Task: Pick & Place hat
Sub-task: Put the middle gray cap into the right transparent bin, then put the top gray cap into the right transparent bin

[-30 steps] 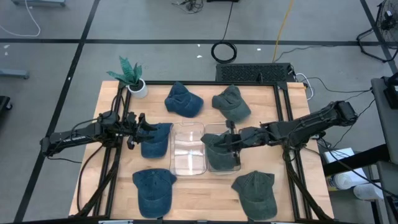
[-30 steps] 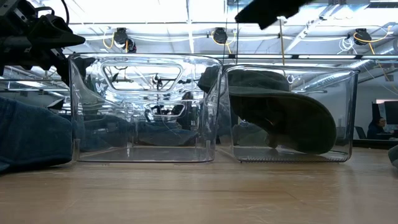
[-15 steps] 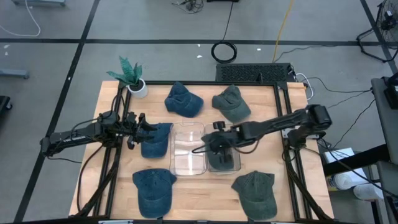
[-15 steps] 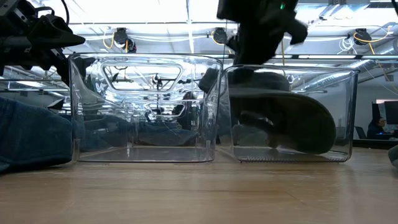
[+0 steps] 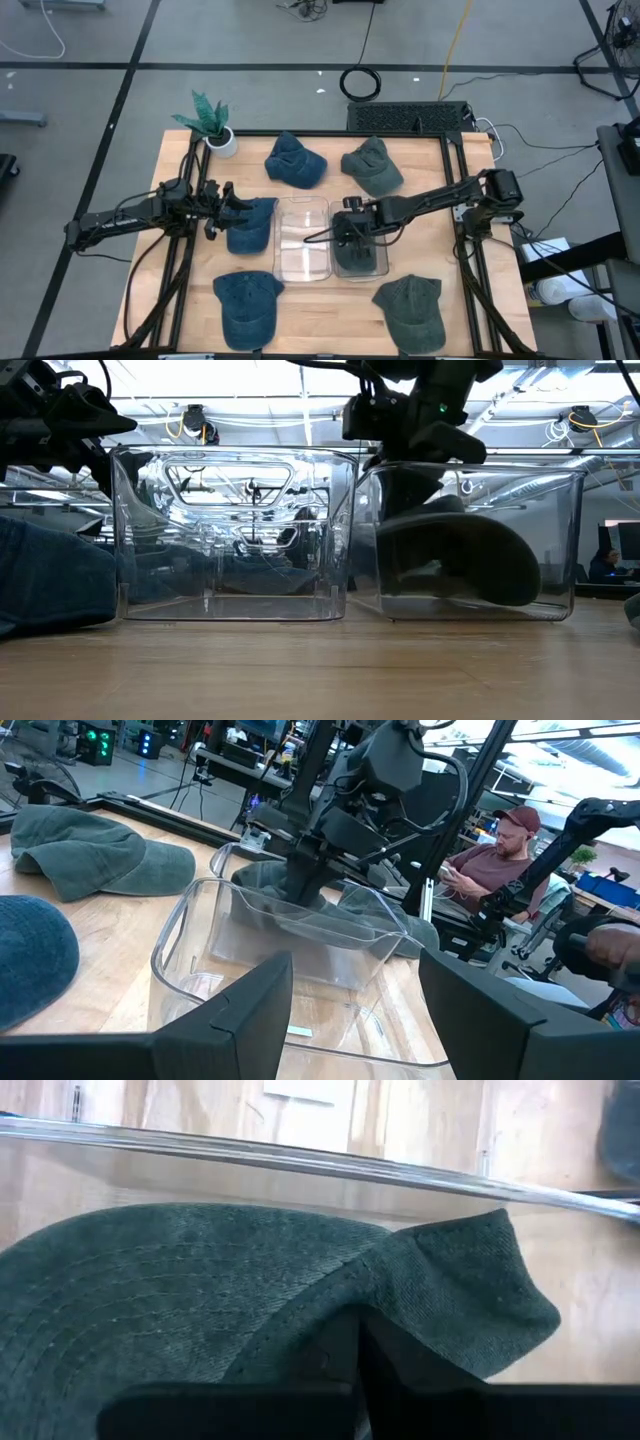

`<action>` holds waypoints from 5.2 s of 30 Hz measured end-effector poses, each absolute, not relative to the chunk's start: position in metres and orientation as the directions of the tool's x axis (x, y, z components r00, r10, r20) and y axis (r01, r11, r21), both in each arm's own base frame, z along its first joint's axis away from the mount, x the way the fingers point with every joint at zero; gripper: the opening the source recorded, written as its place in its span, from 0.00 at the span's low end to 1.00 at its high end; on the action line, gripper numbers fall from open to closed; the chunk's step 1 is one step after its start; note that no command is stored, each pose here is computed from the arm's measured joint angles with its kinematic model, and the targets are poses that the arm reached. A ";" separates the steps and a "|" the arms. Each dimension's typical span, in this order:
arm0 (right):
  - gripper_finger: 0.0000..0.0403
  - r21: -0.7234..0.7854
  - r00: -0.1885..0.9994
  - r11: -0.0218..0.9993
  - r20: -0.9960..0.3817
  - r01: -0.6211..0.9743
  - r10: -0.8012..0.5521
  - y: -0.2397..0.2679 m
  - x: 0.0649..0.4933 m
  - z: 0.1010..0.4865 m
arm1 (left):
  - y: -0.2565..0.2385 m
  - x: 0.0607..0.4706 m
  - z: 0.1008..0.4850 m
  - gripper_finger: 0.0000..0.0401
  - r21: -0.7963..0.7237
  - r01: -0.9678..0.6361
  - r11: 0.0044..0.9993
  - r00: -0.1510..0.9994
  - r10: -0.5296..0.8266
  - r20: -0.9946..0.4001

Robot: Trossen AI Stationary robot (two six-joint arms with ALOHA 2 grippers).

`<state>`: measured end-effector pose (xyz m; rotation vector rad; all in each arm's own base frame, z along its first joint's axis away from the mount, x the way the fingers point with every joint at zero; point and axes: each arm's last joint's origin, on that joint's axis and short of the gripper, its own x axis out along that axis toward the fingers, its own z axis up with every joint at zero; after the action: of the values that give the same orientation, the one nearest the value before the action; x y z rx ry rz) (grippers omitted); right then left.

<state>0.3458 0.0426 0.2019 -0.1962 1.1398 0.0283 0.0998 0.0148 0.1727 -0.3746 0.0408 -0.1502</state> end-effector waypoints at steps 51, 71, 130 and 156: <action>0.00 0.066 0.376 0.985 -0.918 -0.162 0.124 0.057 0.300 0.181 | 0.015 0.100 0.173 0.57 -0.368 0.139 0.920 0.988 -0.154 -0.012; 0.00 -0.070 0.300 0.984 -0.954 -0.165 -0.018 0.083 0.286 0.239 | 0.015 0.100 0.173 0.57 -0.368 0.139 0.920 0.988 -0.154 -0.012; 0.00 -0.280 0.667 0.953 -0.689 0.116 -0.283 0.044 0.230 0.299 | 0.015 0.100 0.173 0.57 -0.368 0.138 0.920 0.988 -0.154 -0.013; 0.56 -0.514 0.253 0.839 -0.801 0.178 -0.543 -0.049 0.189 0.183 | 0.015 0.100 0.173 0.57 -0.368 0.138 0.920 0.988 -0.154 -0.012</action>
<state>0.1894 -0.0490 0.1835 -0.3497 1.2236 -0.5042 0.0998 0.0148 0.1726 -0.3748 0.0412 -0.1500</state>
